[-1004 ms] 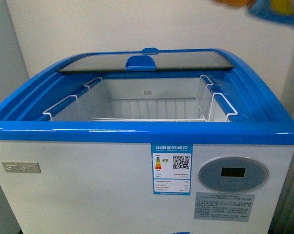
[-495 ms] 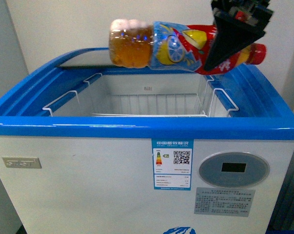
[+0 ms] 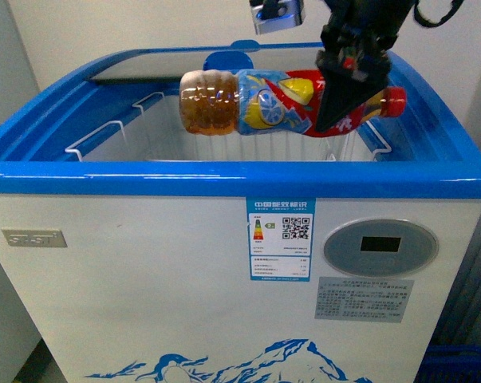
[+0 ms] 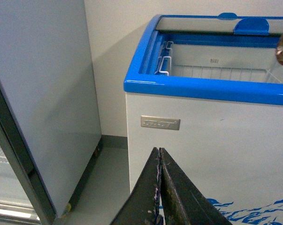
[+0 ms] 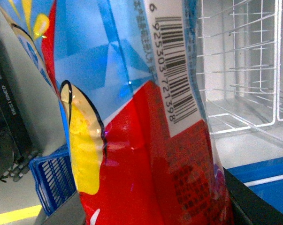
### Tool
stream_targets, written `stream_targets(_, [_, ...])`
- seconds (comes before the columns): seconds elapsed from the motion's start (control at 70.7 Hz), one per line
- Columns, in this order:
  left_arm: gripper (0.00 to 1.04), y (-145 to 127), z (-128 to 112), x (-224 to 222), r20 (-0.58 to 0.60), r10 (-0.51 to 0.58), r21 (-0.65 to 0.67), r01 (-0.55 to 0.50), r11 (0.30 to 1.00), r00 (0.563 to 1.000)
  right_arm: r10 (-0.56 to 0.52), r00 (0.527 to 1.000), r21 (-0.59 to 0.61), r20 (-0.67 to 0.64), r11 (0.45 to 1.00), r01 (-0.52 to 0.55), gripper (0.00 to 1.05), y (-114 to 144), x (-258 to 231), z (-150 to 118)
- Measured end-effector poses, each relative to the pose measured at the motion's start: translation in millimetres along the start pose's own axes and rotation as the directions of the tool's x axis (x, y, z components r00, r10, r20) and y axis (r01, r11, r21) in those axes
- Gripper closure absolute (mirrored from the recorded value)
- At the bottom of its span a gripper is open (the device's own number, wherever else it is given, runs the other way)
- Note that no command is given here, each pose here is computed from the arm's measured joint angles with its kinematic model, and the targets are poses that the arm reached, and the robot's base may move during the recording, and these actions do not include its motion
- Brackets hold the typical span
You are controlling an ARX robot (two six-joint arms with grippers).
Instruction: Put drink in fridge
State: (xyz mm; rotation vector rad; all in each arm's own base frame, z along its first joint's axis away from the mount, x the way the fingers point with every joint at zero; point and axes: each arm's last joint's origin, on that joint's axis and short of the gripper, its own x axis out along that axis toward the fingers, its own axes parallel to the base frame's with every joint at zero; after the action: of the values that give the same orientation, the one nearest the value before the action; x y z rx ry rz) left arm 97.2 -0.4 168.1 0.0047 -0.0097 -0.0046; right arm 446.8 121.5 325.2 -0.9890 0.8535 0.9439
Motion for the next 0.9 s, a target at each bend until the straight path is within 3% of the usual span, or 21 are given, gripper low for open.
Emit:
stream_targets(0.226, [1.02, 0.0, 0.0, 0.0, 0.000, 0.000, 0.000, 0.000, 1.000, 1.000, -0.052, 0.999, 0.057, -0.010, 0.997, 0.052, 0.59, -12.3, 62.7, 19.1])
stream_targets(0.311, [1.02, 0.0, 0.0, 0.0, 0.000, 0.000, 0.000, 0.000, 1.000, 1.000, -0.120, 0.993, 0.055, -0.013, 0.991, 0.120, 0.59, -17.7, 83.3, 26.3])
stream_targets(0.495, [1.02, 0.0, 0.0, 0.0, 0.000, 0.000, 0.000, 0.000, 1.000, 1.000, -0.223, 0.975, 0.073, -0.023, 0.972, 0.224, 0.59, -26.5, 103.5, 30.3])
stream_targets(0.905, [1.02, 0.0, 0.0, 0.0, 0.000, 0.000, 0.000, 0.000, 1.000, 1.000, -0.305, 0.949, 0.072, -0.082, 0.948, 0.311, 0.59, -31.3, 126.7, 30.0])
